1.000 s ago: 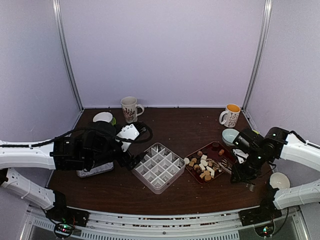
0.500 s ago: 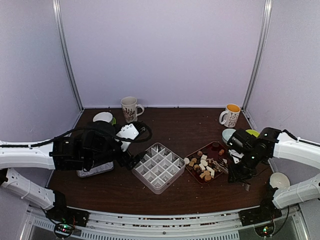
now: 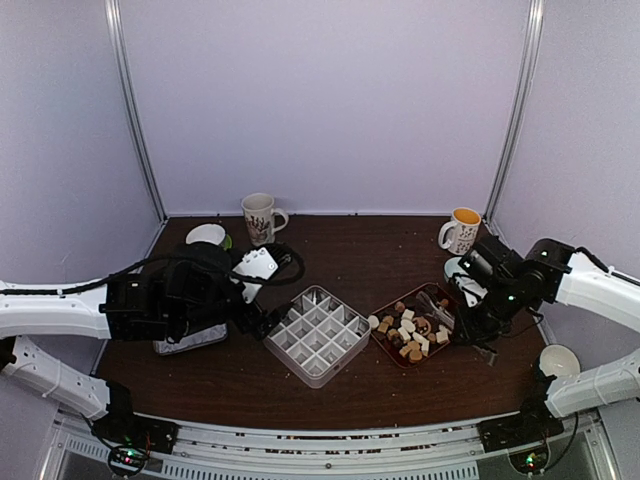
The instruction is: Pack the chocolate
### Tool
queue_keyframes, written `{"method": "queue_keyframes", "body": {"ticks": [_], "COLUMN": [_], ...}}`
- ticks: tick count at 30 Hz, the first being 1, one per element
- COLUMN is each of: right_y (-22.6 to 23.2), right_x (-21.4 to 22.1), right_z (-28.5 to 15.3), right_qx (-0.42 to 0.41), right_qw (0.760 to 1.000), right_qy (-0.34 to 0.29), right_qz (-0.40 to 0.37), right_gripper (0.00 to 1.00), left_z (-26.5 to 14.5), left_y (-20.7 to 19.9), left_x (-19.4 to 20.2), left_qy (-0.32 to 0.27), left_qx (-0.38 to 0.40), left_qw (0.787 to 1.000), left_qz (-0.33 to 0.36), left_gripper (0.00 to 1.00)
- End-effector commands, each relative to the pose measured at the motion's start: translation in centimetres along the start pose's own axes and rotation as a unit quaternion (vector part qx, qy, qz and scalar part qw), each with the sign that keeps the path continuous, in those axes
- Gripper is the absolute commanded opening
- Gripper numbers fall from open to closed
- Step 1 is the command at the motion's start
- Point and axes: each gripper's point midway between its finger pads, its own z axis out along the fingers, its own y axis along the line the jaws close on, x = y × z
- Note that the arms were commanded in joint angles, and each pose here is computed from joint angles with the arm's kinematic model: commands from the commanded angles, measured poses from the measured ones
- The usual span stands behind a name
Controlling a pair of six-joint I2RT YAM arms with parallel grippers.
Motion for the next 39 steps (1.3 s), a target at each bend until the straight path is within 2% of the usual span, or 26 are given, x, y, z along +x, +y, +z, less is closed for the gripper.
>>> {"method": "queue_keyframes", "body": {"ticks": [1, 5, 9, 14, 20, 24, 30, 35, 39], "right_y": [3.1, 8.1, 13.6, 16.7, 18.2, 18.2, 17.6, 17.5, 17.2], "right_x": [-2.4, -4.3, -6.3, -8.0, -9.6, -10.0, -10.1, -10.1, -10.1], "right_z": [-2.2, -3.2, -3.1, -0.5, 1.7, 2.9, 4.4, 5.0, 5.2], "right_qx": [-0.055, -0.127, -0.180, -0.168, -0.115, -0.091, -0.061, -0.055, -0.049], "right_qw": [0.997, 0.986, 0.971, 0.968, 0.971, 0.972, 0.974, 0.974, 0.974], "right_qy": [-0.051, -0.081, -0.108, -0.112, -0.108, -0.103, -0.094, -0.091, -0.091], "right_qz": [-0.025, -0.071, -0.116, -0.151, -0.179, -0.189, -0.198, -0.198, -0.200], "right_gripper": [0.16, 0.16, 0.16, 0.17, 0.18, 0.20, 0.23, 0.27, 0.32], "left_z": [0.2, 0.0, -1.0, -2.0, -3.1, -4.6, -5.8, -5.6, -4.8], "left_y": [1.5, 2.8, 6.9, 11.7, 17.0, 20.9, 25.0, 26.4, 26.6], "left_x": [0.5, 0.6, 1.4, 5.3, 10.2, 12.2, 14.5, 16.1, 16.8], "left_qy": [0.008, 0.003, -0.010, 0.027, 0.067, 0.060, 0.053, 0.054, 0.066], "left_qx": [-0.030, -0.006, -0.022, -0.091, -0.182, -0.270, -0.345, -0.369, -0.371], "left_qw": [0.999, 0.996, 0.986, 0.970, 0.935, 0.913, 0.889, 0.879, 0.882], "left_qz": [-0.018, -0.083, -0.167, -0.223, -0.296, -0.299, -0.298, -0.298, -0.284], "left_gripper": [0.98, 0.98, 0.98, 0.98, 0.98, 0.98, 0.98, 0.98, 0.98]}}
